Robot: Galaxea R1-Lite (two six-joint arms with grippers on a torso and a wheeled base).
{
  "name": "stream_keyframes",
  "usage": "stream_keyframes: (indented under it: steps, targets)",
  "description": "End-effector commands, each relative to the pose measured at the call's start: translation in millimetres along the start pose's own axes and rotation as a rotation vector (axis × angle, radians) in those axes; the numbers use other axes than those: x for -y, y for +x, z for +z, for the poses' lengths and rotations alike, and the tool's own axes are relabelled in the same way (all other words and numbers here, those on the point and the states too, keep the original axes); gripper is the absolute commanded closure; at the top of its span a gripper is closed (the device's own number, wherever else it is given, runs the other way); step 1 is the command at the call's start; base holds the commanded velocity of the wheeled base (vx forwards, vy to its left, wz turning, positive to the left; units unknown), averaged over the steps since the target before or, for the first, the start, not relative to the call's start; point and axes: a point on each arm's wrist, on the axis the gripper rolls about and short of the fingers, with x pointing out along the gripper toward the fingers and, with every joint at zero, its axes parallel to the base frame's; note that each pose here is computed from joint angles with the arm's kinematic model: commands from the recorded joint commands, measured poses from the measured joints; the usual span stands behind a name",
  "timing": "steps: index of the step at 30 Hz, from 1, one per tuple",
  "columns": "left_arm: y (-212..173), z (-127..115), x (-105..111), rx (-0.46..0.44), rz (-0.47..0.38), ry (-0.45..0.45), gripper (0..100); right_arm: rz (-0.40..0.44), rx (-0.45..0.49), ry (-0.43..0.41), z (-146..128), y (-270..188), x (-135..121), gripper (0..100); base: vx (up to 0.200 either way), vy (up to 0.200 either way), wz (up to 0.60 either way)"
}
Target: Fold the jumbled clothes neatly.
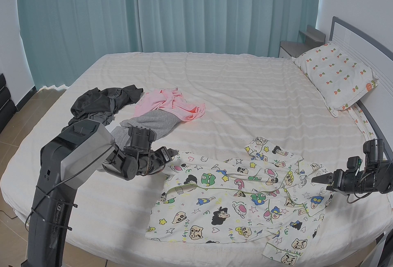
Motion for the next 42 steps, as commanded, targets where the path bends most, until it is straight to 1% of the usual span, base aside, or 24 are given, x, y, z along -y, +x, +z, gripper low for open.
stream_keyframes:
  steps: [1,3,8,11,15,18,25,32,33,42]
  targets:
    - [10.8,-2.8,0.3,-0.002,0.000,0.004,100,0.010,0.006,-0.007,0.9,2.3,0.1,0,0.000,0.000,0.00]
    - [12.1,-2.3,0.5,0.001,0.001,0.004,100,0.011,0.010,-0.010,0.8,2.5,0.2,0,0.000,0.000,0.00]
    - [15.0,5.0,2.7,0.066,0.031,0.004,100,0.011,0.006,-0.009,-0.4,4.2,1.2,0,0.000,0.000,0.00]
    - [14.0,18.3,9.2,0.153,0.051,-0.001,100,0.011,-0.002,-0.005,-2.7,4.5,2.0,0,0.000,0.000,0.00]
    - [12.2,29.0,16.3,0.217,0.057,-0.004,100,0.010,-0.003,-0.004,-2.9,4.5,2.0,0,0.000,0.000,0.00]
    - [11.0,37.3,22.3,0.256,0.040,-0.005,100,0.011,-0.002,-0.005,-2.7,4.2,1.8,0,0.000,0.000,0.00]
    - [11.8,43.7,26.5,0.284,0.022,0.000,100,0.010,-0.004,-0.003,-3.3,4.4,2.1,0,0.000,0.000,0.00]
    - [18.8,50.2,18.7,0.318,0.045,0.000,100,0.009,-0.001,-0.006,-2.7,4.5,2.0,0,0.000,0.000,0.00]
    - [21.8,50.4,15.9,0.329,0.061,0.011,0,0.009,-0.001,-0.006,-2.7,4.5,2.0,0,0.000,0.000,0.00]
    - [19.9,48.2,12.8,0.320,0.088,0.015,0,0.010,0.000,-0.007,-3.1,3.5,1.5,0,0.000,0.000,0.00]
